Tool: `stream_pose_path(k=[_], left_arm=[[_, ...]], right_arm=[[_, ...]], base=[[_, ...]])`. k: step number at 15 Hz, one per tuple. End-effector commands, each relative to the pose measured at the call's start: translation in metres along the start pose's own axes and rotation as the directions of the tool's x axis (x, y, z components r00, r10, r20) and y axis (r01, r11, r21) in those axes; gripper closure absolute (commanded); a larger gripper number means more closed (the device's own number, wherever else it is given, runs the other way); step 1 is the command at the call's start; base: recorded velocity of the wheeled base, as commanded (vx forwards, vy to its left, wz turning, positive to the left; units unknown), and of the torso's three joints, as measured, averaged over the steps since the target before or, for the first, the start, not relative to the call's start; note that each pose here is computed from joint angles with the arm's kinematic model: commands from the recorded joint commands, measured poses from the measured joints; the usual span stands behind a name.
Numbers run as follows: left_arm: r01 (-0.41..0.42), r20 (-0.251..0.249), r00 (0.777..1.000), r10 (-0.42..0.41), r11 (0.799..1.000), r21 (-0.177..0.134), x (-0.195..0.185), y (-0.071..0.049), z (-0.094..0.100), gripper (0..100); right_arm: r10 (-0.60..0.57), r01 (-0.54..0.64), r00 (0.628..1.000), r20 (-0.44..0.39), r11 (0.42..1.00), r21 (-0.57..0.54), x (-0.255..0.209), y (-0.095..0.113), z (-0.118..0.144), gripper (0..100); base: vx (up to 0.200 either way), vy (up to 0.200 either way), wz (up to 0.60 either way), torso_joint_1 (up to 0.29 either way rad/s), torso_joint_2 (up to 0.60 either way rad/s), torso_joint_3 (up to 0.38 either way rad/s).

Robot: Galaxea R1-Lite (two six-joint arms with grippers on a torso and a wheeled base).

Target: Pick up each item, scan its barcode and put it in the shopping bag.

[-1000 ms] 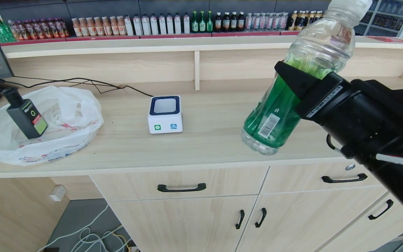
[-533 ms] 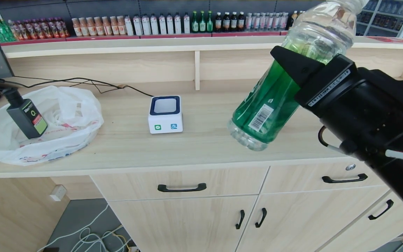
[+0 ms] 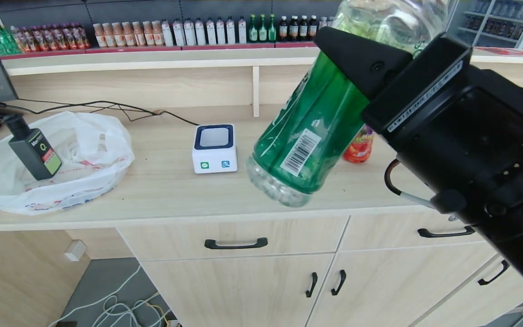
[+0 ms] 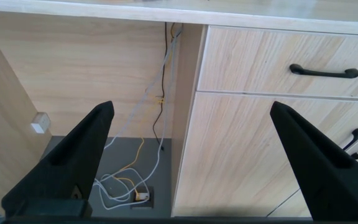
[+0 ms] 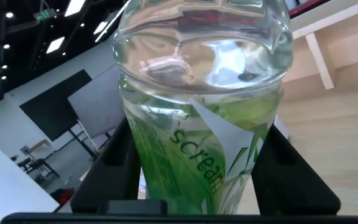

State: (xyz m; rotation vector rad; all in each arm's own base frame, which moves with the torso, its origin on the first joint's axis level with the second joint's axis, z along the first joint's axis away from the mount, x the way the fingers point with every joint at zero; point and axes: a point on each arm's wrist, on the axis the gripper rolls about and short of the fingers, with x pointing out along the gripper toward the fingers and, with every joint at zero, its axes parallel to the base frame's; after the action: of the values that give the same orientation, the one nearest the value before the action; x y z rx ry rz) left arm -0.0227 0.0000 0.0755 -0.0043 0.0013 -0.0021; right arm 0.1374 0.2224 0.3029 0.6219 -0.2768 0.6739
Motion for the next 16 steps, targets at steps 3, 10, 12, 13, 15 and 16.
stream_pose_path(k=[3,10,12,13,15,16], left_arm=[[-0.001,0.000,1.000,0.001,1.000,0.000,0.000,0.000,0.000,0],[0.001,0.000,1.000,-0.001,1.000,0.000,0.000,0.000,0.000,0],[0.001,0.000,1.000,-0.001,1.000,0.000,0.000,0.000,0.000,0],[-0.001,0.000,1.000,0.001,1.000,0.000,0.000,0.000,0.000,0],[-0.001,0.000,1.000,0.001,1.000,0.000,0.000,0.000,0.000,0],[-0.001,0.000,1.000,0.001,1.000,0.000,0.000,0.000,0.000,0]], right_arm=[[0.119,-0.115,0.992,-0.044,0.991,0.073,-0.004,0.040,-0.009,100],[0.158,-0.151,0.985,-0.065,0.984,0.099,-0.016,0.052,-0.009,100],[0.159,-0.152,0.985,-0.061,0.983,0.103,-0.016,0.052,-0.007,100],[0.159,-0.153,0.986,-0.058,0.983,0.104,-0.017,0.051,-0.006,100],[0.159,-0.152,0.985,-0.059,0.983,0.103,-0.019,0.050,-0.005,100],[0.161,-0.154,0.985,-0.058,0.983,0.104,-0.019,0.050,-0.005,100]], base=[[0.000,0.000,0.00,0.000,0.00,0.000],[0.000,0.000,0.00,0.000,0.00,0.000],[0.000,0.000,0.00,0.000,0.00,0.000],[0.000,0.000,0.00,0.000,0.00,0.000],[0.000,0.000,0.00,0.000,0.00,0.000],[0.000,0.000,0.00,0.000,0.00,0.000]])
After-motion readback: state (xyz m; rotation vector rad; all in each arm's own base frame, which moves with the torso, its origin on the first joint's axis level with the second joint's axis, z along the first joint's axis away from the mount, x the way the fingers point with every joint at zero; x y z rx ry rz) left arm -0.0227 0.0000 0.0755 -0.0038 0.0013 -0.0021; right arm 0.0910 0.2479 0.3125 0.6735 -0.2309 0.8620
